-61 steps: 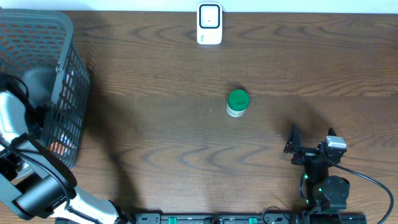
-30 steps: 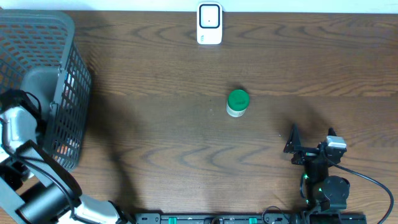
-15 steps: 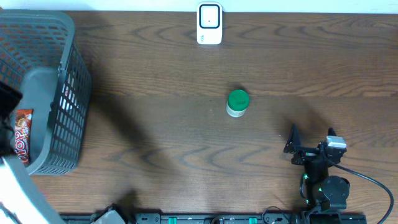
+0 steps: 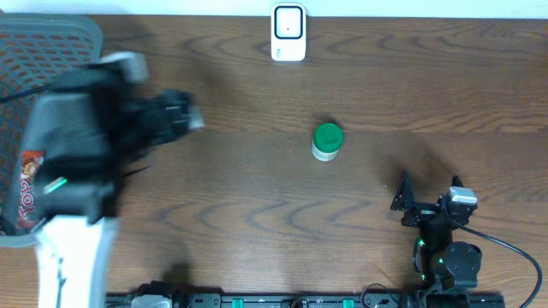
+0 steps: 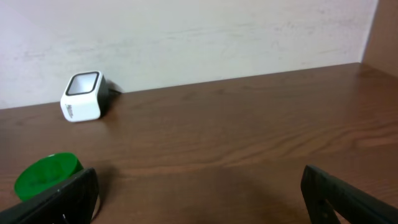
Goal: Scan the item barcode
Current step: 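Grasp the orange Kleenex pack and place it left of the jar, then reach into the basket and grasp the white Panadol box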
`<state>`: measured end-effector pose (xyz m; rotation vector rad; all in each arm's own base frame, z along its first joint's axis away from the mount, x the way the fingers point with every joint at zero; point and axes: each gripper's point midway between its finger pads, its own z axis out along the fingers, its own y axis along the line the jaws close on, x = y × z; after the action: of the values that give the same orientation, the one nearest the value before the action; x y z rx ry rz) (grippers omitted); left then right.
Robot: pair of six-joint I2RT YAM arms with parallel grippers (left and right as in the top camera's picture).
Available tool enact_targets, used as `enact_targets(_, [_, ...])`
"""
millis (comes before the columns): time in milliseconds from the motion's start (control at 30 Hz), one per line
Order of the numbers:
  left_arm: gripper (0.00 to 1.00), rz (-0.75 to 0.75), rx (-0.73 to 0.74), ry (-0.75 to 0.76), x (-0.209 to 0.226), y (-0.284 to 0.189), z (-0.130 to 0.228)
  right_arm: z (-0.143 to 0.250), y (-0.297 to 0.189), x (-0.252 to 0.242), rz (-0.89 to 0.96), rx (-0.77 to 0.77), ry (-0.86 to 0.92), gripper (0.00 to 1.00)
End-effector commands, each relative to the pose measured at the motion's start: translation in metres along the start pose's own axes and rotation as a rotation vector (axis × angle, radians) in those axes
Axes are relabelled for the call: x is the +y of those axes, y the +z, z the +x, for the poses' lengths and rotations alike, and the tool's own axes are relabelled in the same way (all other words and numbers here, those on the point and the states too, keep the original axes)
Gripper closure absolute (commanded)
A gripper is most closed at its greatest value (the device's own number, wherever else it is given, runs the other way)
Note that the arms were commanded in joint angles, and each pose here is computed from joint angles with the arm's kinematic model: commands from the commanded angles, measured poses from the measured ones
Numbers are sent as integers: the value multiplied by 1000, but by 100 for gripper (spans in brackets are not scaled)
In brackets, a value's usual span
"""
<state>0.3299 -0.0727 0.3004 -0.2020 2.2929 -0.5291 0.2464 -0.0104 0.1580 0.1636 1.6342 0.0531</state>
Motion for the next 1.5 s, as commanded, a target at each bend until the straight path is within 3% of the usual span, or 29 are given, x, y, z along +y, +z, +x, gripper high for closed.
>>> enact_targets(0, [27, -174, 86, 35, 13, 64, 40, 0, 0, 1, -4, -1, -14, 1])
enact_targets(100, [27, -244, 150, 95, 16, 112, 66, 0, 0, 1, -4, -1, -14, 1])
enact_targets(267, [27, -349, 335, 63, 35, 184, 127, 0, 0, 1, -4, -1, -14, 1])
enact_targets(433, [28, -267, 440, 71, 17, 240, 181, 0, 0, 1, -4, -1, -14, 1])
enact_targets(600, [27, -242, 445, 102, 4, 256, 198, 0, 0, 1, -4, -1, -14, 1])
enact_targets(700, [12, -244, 446, 102, 5, 254, 197, 0, 0, 1, -4, -1, -14, 1])
enact_targets(833, [2, -218, 401, 101, -4, 242, 176, 0, 0, 1, -4, -1, -14, 1])
enact_targets(1000, [2, -149, 172, 142, -42, 162, 69, 1, 0, 1, -4, 0, -14, 1])
enact_targets(1100, [2, -204, -61, 166, -43, 64, -16, 0, 0, 1, -4, -1, -14, 1])
enact_targets(1200, [2, -362, -303, 102, -7, -44, -83, 0, 0, 1, -4, -1, -14, 1])
enact_targets(1333, [2, -613, -519, -98, 75, -164, -118, 0, 0, 1, -4, -1, -14, 1])
enact_targets(1467, [2, -748, -558, -289, 151, -204, -117, 0, 0, 1, -4, -1, -14, 1])
